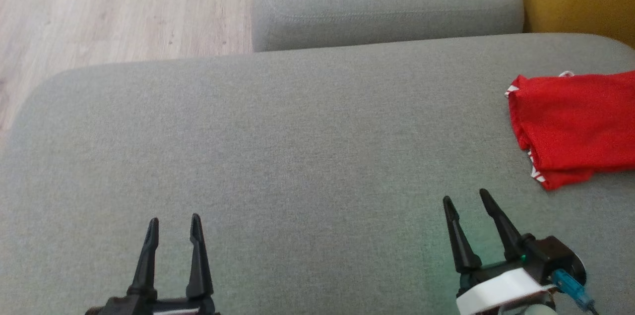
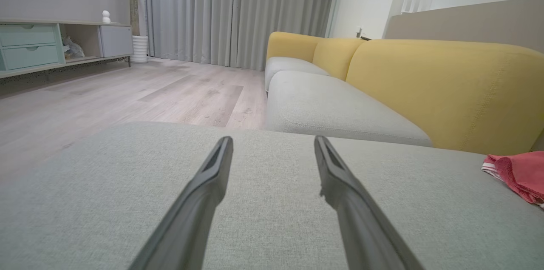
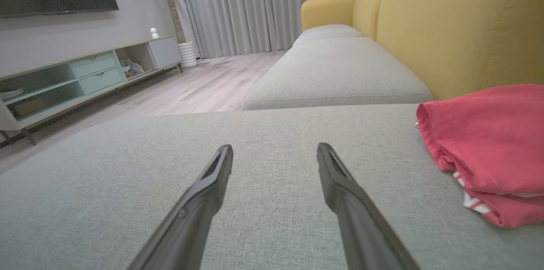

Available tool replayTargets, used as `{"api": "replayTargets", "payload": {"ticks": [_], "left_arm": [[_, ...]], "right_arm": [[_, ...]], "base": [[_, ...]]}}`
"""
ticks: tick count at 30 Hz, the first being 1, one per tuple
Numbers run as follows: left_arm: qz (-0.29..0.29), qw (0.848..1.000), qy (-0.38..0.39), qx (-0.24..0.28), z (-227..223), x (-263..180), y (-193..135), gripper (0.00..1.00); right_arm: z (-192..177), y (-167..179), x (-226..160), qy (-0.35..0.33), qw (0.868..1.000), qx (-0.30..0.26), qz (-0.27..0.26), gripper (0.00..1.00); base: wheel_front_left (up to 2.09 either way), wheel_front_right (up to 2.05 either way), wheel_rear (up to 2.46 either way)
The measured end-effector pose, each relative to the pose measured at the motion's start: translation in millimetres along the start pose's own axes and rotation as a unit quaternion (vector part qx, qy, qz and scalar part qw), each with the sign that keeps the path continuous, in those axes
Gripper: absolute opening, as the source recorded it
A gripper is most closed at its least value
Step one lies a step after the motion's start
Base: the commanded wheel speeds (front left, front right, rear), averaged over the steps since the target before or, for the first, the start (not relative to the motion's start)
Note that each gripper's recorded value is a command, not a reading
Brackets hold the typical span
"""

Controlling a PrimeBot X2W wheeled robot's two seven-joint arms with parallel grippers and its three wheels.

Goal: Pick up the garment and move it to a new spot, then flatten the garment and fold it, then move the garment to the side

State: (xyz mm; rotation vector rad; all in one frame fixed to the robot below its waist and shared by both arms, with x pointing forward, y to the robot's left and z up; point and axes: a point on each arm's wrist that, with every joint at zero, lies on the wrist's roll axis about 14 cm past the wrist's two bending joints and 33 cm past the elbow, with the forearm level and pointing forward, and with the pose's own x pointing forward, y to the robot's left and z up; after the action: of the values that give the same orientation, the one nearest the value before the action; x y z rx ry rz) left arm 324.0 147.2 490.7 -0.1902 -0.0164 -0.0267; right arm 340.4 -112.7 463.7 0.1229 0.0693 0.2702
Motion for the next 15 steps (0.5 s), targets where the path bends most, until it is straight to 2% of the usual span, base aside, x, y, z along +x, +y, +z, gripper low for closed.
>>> {"api": "replayTargets", "payload": {"ticks": [12, 13, 15], "left_arm": [[-0.016, 1.0, -0.003, 0.014, 1.1, -2.1, -5.0, 1.0], [-0.016, 1.0, 0.002, 0.015, -2.2, -2.8, -5.2, 0.0], [-0.013, 1.0, 0.021, 0.017, -14.2, -6.5, -3.0, 0.0]], "right_arm": [[11.1, -4.5, -4.3, -0.02, 1.0, -0.002, -0.015, 1.0], [9.5, -4.6, -4.9, -0.017, 1.0, -0.001, -0.016, 0.0], [-3.1, -5.3, -8.9, 0.002, 1.0, 0.001, -0.019, 0.0]], "base": [[0.0, 0.0, 0.0], [0.0, 0.0, 0.0], [0.0, 0.0, 0.0]]}}
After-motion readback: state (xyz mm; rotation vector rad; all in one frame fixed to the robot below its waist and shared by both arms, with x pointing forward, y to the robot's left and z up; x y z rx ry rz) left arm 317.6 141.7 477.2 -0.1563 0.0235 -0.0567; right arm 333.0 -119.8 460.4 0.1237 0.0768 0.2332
